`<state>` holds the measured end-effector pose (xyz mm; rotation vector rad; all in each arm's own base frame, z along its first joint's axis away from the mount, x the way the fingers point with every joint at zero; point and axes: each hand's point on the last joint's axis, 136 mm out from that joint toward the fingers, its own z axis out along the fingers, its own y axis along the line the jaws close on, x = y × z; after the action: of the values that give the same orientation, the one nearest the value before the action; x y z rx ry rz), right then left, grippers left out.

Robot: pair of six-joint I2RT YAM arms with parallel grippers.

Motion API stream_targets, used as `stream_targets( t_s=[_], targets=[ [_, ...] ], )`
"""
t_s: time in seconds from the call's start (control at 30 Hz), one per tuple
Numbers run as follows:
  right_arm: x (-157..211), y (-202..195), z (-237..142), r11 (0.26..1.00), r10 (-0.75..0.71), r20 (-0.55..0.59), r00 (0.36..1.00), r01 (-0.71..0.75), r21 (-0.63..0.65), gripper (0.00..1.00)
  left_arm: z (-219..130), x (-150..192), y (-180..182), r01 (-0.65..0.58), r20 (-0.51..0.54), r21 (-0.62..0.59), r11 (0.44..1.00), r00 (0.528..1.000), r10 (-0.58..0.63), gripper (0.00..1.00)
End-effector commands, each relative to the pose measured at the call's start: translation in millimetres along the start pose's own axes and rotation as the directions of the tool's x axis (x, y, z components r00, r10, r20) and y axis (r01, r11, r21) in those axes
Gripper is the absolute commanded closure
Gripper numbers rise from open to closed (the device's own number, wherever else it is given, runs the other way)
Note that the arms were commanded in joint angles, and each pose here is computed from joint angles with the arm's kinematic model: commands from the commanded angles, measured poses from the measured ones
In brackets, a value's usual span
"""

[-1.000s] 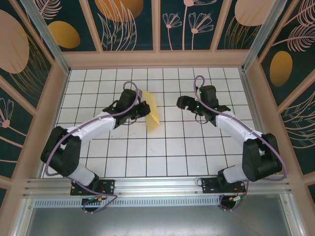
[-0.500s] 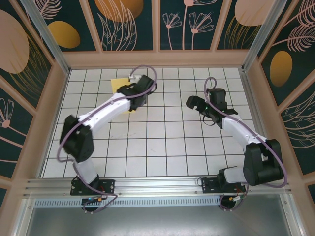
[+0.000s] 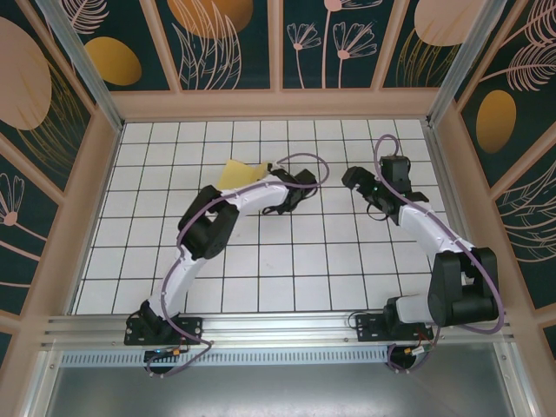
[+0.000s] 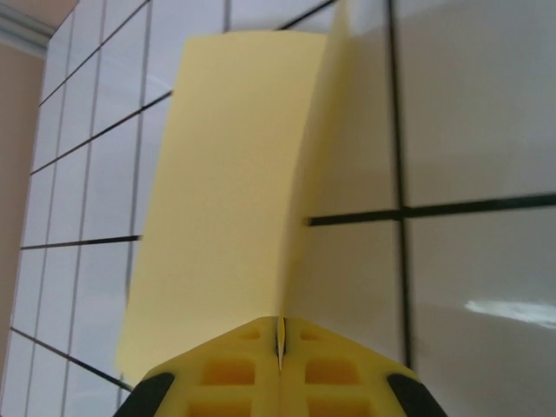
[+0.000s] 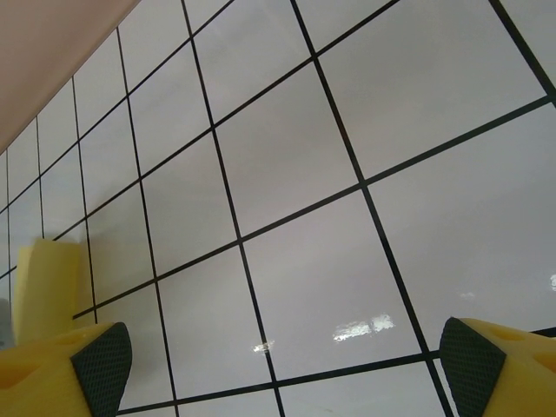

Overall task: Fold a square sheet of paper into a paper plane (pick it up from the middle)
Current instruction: Turn over the paper at the center of the table, then move the paper to the center of the table.

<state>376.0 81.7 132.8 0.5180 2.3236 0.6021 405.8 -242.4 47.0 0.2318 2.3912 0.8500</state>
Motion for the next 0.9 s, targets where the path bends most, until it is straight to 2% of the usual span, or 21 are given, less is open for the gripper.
stream_targets(
  t_s=[0.0,0.3,0.5,0.6,0.7,0.8,0.87],
  targets=[
    [5,-12,2,0.999,0.029,-0.016,0.999,-0.029,0.035,0.06,-3,10,-16,-0.029,-0.014,0.0,1.0,0.999,0.029,0.96],
    [4,-18,0,0.998,0.044,-0.014,0.999,-0.043,0.045,0.06,-4,35,-56,-0.008,-0.092,0.182,0.983,0.995,0.025,0.85],
    [1,-15,-1,0.999,0.041,-0.015,0.999,-0.041,0.035,0.06,-35,15,-57,0.095,-0.076,0.351,0.932,0.994,-0.073,0.65],
    [2,-13,1,0.999,0.04,-0.027,0.999,-0.04,0.022,0.06,-73,-7,-57,0.156,-0.055,0.525,0.837,0.987,-0.15,0.53],
    [7,-10,4,0.999,0.039,-0.052,0.998,-0.039,-0.001,0.06,-112,-25,-52,0.196,-0.042,0.683,0.704,0.972,-0.229,0.4],
    [13,-4,7,0.999,0.026,-0.083,0.996,-0.029,-0.035,0.07,-137,-36,-36,0.233,-0.049,0.773,0.59,0.949,-0.311,0.3],
    [20,6,12,0.997,-0.004,-0.115,0.993,-0.005,-0.075,0.13,-137,-39,-18,0.289,-0.085,0.799,0.528,0.922,-0.377,0.27]
  ],
)
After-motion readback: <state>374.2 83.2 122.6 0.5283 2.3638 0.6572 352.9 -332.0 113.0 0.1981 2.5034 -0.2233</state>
